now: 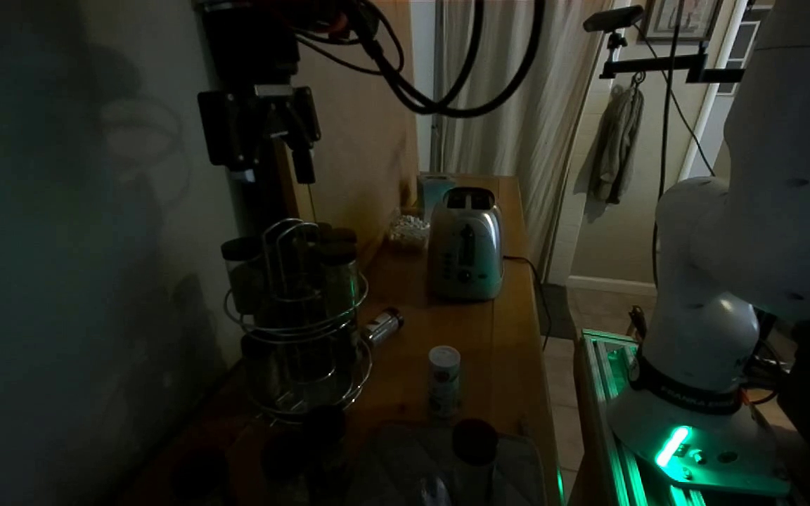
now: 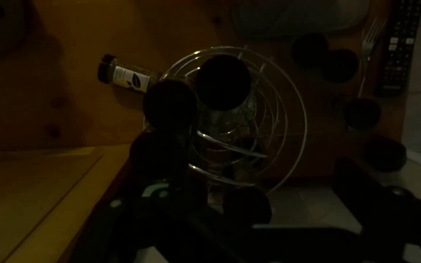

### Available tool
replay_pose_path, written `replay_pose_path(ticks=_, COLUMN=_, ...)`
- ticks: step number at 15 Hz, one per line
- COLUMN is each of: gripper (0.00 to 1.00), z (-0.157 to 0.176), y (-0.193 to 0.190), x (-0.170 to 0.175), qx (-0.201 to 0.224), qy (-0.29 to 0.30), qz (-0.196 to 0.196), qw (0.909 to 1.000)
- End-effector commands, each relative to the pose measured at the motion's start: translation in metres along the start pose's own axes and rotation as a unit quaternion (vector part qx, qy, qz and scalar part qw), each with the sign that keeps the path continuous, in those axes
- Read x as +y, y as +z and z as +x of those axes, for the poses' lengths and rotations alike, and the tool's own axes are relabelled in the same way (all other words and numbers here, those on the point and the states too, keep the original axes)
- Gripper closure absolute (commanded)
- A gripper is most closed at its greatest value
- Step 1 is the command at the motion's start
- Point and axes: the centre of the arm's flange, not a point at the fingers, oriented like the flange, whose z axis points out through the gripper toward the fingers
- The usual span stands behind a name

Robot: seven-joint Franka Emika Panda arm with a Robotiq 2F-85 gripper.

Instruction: Twist around the spice rack then put the bottle on the rack

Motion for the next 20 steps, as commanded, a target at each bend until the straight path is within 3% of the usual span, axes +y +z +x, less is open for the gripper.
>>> replay_pose_path(ticks=1, gripper=0.00, z=0.011, y=0.010, x=-0.010, qx=0.024, qy=0.094, qz=0.021, qw=0.9950)
replay_pose_path(ticks=5, gripper=0.00, z=0.016, y=0.014, x=-0.007, qx=0.038, qy=0.182, qz=0.030, qw=0.9821)
replay_pose_path(ticks=13, gripper=0.00, z=0.001, y=0.022, x=0.003, qx=-0.021, qy=0.291, qz=-0.016, qw=0.9563)
replay_pose_path(ticks=16, gripper=0.00, z=0.002, y=0.027, x=0.008, qx=-0.007, qy=0.316, qz=0.002, qw=0.9486)
replay_pose_path(ticks=20, gripper=0.00, z=0.004, y=0.038, x=0.015, qx=0.005, qy=0.372, qz=0.029, qw=0.9279)
